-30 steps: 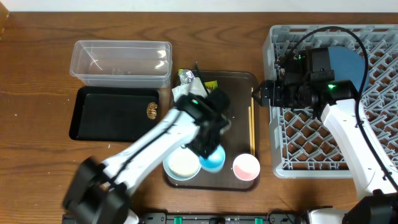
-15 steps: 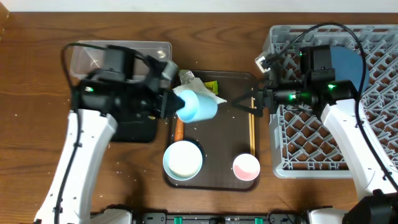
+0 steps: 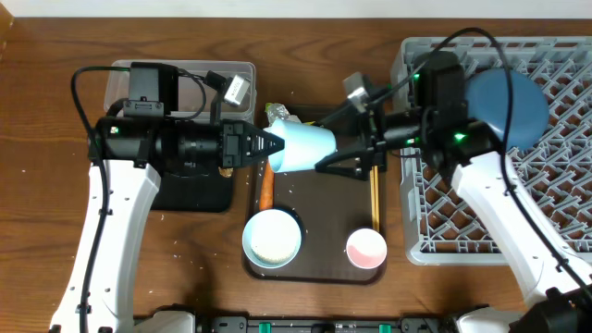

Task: Sort waste into correct bins and load items into the dishwasher rack
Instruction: 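Pass the light-blue cup from the left gripper to the right gripper, then set the light-blue cup upside down in the dish rack, right gripper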

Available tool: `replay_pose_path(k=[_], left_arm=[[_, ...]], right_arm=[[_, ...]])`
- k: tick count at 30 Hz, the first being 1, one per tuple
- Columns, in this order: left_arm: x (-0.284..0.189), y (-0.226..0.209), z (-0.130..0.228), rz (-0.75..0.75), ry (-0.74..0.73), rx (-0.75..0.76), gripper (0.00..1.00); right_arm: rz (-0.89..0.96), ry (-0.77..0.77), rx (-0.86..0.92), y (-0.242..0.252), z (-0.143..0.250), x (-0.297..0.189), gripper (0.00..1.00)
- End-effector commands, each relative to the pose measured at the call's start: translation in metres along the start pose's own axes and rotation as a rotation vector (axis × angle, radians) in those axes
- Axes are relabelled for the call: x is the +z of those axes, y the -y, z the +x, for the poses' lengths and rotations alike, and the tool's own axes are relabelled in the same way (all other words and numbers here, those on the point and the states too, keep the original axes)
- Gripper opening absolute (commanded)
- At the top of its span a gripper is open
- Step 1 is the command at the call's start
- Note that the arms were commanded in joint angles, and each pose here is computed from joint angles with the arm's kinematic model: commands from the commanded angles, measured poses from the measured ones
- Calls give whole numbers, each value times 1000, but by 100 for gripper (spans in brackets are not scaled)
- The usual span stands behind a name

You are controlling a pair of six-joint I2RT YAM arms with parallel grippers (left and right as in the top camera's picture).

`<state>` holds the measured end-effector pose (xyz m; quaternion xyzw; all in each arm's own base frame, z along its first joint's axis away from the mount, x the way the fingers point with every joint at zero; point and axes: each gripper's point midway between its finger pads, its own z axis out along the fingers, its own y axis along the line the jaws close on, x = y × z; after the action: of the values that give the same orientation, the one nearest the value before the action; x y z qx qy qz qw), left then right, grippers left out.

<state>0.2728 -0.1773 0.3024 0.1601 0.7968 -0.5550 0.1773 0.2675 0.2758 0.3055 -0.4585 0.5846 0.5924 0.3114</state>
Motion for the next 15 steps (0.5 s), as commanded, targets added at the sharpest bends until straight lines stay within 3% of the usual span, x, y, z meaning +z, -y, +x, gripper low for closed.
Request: replay_pose_path(k=[1,5,7,8,9,15], left_arm=[[0,11,-1,53,2,17,6],[0,11,-2,52,3,18,9],[-1,11,-4,51,9,31,53],[-1,11,-5,51,13,43,83],[-1,11,-7,51,17,55,97],[-1,7,-16,23,40,97,98]], right_arm=[[-22,-13,33,-9,-2,12,62],[-3,-8,44,-6,-3,7,50],[20,1,53,-3,-5,-1,41],[46,6,58,-1,-6,-7,40],[78,8,68,3,-6,-12,40],[587,-20,198,40,8,-84,42]])
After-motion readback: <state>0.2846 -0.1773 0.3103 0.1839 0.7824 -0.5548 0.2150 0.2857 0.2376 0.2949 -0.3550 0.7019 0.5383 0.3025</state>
